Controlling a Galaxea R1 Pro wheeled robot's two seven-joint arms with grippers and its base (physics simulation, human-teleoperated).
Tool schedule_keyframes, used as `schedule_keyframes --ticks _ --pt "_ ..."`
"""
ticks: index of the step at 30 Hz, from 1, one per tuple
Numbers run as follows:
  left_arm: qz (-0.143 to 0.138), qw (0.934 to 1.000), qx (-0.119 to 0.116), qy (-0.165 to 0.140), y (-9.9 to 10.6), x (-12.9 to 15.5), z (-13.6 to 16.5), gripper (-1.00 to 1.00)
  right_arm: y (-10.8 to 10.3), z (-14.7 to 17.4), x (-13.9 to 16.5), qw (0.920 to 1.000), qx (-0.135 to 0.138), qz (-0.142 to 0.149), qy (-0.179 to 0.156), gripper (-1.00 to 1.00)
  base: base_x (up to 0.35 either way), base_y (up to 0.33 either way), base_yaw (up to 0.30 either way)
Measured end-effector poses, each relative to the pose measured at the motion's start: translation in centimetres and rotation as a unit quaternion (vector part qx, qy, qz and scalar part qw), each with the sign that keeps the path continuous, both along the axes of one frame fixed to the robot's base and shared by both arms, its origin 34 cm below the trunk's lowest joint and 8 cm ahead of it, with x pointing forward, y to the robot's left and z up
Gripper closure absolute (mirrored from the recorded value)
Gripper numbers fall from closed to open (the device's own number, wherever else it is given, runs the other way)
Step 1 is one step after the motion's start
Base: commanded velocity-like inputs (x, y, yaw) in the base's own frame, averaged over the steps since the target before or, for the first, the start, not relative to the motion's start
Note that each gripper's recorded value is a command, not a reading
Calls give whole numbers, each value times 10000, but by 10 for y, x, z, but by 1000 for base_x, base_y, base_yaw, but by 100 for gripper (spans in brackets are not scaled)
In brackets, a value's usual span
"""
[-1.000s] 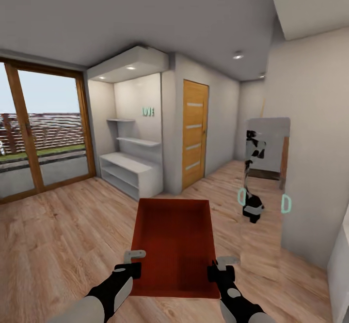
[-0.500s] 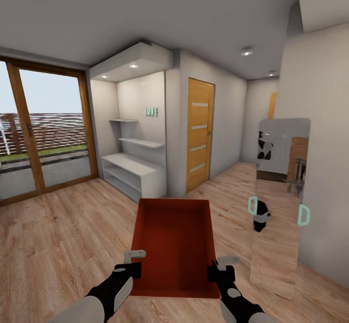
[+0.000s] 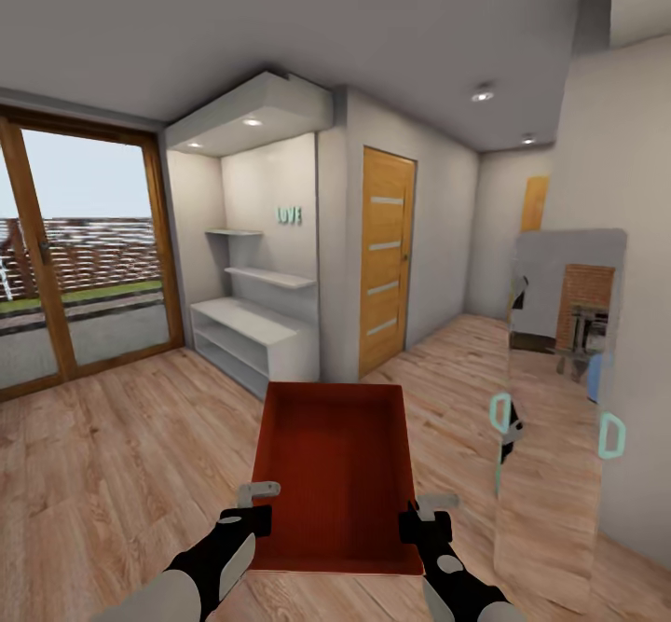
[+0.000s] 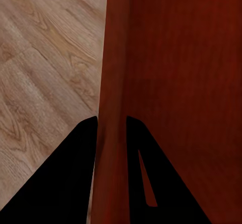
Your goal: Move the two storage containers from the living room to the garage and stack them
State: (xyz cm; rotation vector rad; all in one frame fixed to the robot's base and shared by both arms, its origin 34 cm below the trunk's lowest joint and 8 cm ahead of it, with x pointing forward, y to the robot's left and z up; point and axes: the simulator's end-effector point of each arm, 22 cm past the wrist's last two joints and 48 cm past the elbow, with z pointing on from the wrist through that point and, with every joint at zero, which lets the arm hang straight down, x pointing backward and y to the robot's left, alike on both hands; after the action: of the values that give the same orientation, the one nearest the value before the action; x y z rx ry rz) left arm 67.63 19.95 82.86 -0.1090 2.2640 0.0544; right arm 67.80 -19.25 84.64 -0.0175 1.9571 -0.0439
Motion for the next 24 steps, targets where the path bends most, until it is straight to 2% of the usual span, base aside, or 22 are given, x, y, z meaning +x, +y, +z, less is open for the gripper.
schedule_keyframes --ticks 12,24 --pt "-6 10000 3 -5 0 0 0 100 0 0 0 10000 5 -5 -5 100 321 0 -11" --pt "-5 10000 2 -10 0 1 1 100 0 0 0 10000 0 -5 -12 100 322 0 -257"
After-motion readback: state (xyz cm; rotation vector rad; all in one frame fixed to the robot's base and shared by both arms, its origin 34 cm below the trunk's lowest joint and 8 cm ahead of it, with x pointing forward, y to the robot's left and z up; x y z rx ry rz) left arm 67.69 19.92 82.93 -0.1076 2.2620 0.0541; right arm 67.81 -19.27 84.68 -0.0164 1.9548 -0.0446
